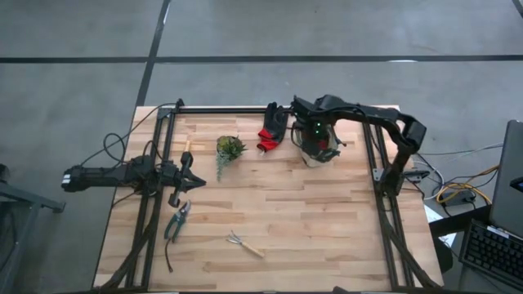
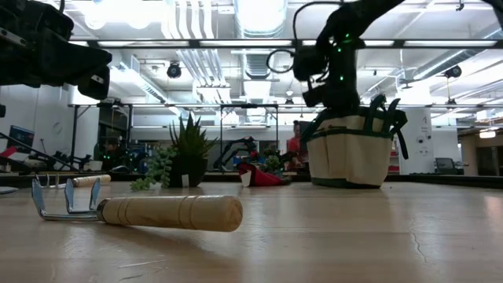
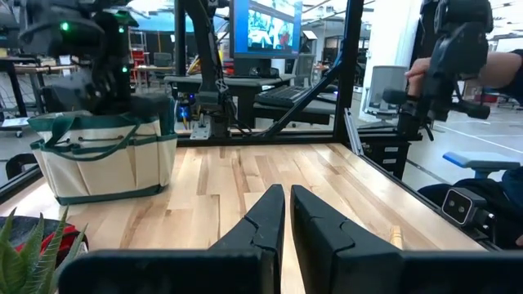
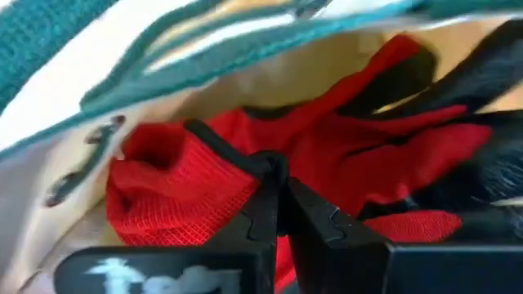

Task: Pick & Place Garden tools in Gardening bag
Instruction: Put the bottom red gloves into the gardening bag, then adjust the gardening bag

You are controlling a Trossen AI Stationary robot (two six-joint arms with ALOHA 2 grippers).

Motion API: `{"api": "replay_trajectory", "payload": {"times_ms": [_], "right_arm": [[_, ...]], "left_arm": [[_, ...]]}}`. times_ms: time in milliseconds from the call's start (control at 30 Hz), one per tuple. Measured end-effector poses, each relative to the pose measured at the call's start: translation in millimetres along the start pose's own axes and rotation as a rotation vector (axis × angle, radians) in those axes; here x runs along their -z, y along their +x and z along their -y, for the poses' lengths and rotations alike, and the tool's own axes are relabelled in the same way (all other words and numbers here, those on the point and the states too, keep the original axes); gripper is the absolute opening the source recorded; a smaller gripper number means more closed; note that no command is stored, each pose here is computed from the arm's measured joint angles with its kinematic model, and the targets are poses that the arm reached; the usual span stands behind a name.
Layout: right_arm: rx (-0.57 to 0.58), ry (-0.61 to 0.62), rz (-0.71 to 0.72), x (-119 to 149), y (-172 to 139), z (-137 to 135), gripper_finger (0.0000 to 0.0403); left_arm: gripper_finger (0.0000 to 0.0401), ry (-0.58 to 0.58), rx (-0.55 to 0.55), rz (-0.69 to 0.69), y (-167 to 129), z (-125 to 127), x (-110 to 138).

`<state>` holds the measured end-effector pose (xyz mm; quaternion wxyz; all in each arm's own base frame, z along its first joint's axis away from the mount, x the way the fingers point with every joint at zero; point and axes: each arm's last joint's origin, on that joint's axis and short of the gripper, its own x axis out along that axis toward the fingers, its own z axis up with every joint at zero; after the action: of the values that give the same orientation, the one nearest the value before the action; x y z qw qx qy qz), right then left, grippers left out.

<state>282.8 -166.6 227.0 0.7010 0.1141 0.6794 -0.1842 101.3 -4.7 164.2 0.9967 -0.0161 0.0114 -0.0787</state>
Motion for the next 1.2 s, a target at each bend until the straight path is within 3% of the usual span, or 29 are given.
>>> {"api": "replay_trajectory", "payload": {"times_ms": [233,467,733,967,1200], "right_arm": [[0.012,-0.003,-0.036,0,3,0,0.0013],[0.025,0.027,0.055,7,-27,2,0.0019],[0.056,0.130,0.140,13,-53,5,0.0092],[0.036,0.350,0.199,8,-67,7,0.0159],[-0.036,0.435,0.272,0,-77,7,0.0190]], "left_arm": [[0.0028,0.000,0.000,0.000,0,0,0],[0.0028,0.000,0.000,0.000,0,0,0],[0.0028,0.000,0.000,0.000,0,0,0],[0.0028,0.000,0.000,0.000,0,0,0],[0.0028,0.000,0.000,0.000,0,0,0]]}}
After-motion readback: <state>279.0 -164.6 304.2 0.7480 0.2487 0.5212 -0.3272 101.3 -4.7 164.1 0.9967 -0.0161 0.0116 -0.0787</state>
